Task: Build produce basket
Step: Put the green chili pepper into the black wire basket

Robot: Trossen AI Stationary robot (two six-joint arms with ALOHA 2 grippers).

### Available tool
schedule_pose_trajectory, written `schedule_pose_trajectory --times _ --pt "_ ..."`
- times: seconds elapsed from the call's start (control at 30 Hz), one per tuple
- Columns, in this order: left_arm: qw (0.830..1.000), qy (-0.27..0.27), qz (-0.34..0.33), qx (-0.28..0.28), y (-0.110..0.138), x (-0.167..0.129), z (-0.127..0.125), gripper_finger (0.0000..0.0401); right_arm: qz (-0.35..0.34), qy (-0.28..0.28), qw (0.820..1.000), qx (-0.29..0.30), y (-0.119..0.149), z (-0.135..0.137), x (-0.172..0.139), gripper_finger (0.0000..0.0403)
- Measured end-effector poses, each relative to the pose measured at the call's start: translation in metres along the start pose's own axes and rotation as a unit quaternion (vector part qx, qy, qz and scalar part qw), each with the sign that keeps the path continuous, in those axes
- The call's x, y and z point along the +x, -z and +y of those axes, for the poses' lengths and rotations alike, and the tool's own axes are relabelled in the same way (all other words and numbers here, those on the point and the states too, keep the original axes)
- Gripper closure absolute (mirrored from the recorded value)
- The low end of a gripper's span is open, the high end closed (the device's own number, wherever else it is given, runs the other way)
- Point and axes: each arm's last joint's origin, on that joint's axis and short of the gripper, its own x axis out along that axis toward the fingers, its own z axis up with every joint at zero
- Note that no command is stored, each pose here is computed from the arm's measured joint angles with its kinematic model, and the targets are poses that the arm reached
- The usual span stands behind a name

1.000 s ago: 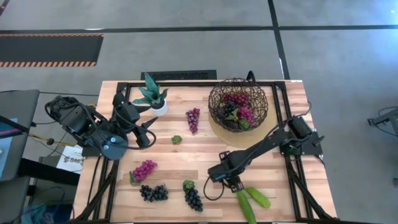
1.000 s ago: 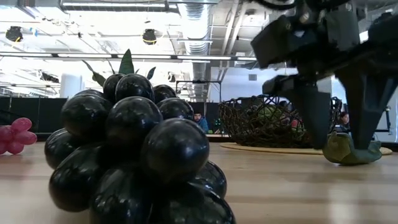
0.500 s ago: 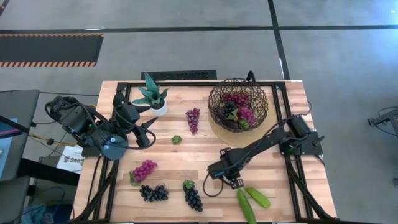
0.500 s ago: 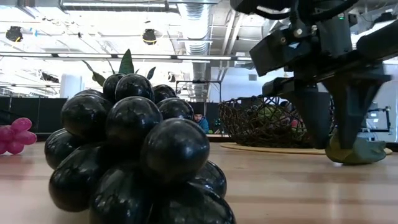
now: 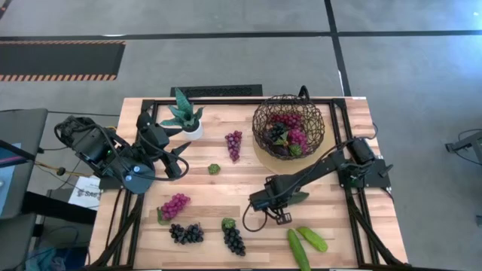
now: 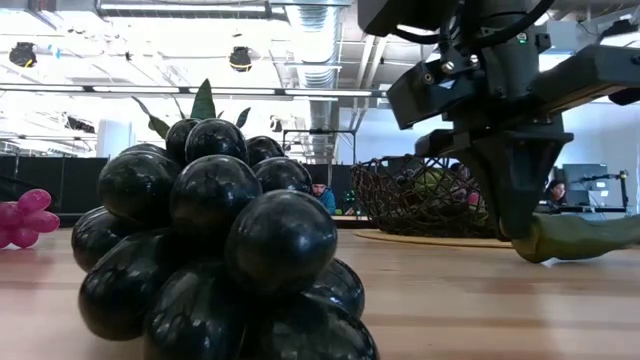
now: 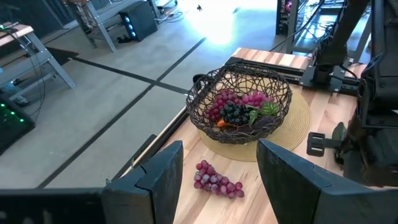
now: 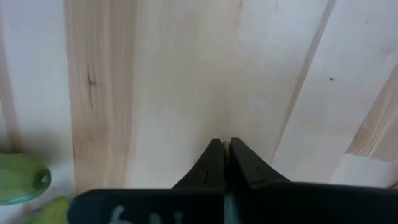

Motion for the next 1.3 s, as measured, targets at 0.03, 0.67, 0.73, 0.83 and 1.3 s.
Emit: schedule_pose_trajectory --times 0.03,0.67,0.73,0.83,1.3 --pt "1.0 0.0 0.0 0.0 0.0 0.0 0.0 0.0208 0.0 0.0 1.0 0.004 0.0 -0.001 0.0 0.0396" --pt "1.0 0.012 0.011 -0.003 0.001 0.0 -0.001 0.0208 -0.172 0.242 0.942 0.157 0.005 -0.018 -0.21 0.0402" --pt "1.0 0.017 0.016 -0.003 0.001 0.0 -0.001 0.0208 -0.208 0.277 0.921 0.177 0.015 -0.03 -0.237 0.0402" --pt "1.0 0.019 0.018 -0.002 0.001 0.0 -0.001 0.0208 -0.25 0.286 0.901 0.209 0.036 -0.053 -0.27 0.0402" --pt "0.999 0.021 0.027 0.014 0.003 0.0 0.0 0.0208 -0.254 0.313 0.826 0.394 0.132 -0.169 -0.322 0.0402"
